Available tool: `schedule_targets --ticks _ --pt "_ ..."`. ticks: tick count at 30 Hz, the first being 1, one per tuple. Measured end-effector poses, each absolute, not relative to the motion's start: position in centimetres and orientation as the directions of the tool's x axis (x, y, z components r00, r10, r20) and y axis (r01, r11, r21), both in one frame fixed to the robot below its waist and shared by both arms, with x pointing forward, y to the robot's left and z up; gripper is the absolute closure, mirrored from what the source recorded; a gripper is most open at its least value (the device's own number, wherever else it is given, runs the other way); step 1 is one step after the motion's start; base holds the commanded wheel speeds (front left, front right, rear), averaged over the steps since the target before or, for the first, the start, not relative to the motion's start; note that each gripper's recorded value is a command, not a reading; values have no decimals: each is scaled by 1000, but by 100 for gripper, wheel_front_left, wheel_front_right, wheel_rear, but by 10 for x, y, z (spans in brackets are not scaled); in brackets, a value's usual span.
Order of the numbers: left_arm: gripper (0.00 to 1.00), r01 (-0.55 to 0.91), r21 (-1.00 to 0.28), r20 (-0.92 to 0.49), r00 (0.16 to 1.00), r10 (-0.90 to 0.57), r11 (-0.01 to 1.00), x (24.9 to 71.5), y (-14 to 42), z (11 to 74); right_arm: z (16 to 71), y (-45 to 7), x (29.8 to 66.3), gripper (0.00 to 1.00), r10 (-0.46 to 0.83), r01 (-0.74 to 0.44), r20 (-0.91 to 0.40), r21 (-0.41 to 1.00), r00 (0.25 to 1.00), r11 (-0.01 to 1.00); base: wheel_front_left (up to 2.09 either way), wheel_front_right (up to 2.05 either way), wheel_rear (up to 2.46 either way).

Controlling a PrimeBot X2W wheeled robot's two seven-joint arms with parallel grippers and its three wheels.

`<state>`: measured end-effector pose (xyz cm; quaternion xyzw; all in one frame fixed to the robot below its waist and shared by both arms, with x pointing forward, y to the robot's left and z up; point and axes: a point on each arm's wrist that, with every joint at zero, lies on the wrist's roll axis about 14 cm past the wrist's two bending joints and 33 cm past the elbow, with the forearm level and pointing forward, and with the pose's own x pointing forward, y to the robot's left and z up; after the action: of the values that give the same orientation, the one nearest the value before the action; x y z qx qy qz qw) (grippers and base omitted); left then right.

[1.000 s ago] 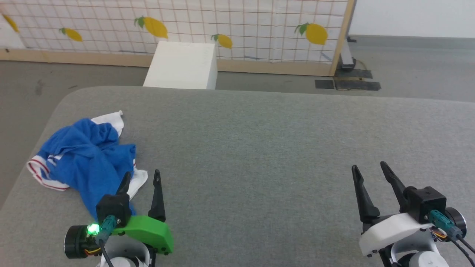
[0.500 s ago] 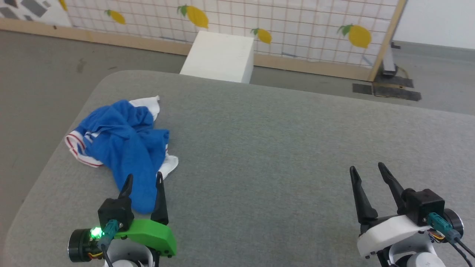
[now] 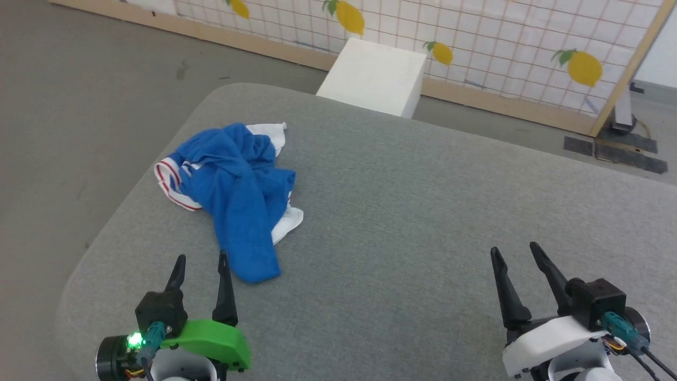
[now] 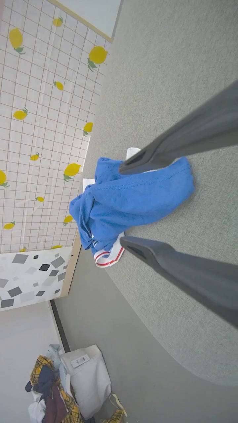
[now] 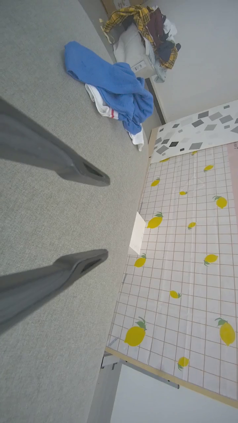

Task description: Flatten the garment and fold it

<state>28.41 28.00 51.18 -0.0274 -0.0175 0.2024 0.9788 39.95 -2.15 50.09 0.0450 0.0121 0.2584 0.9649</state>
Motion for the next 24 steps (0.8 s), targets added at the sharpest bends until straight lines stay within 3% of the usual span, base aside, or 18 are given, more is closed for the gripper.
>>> schedule_targets --ticks 24 --pt "0 -532 -75 35 844 535 843 242 308 507 494 30 394 0 620 -615 2 127 784 778 0 0 0"
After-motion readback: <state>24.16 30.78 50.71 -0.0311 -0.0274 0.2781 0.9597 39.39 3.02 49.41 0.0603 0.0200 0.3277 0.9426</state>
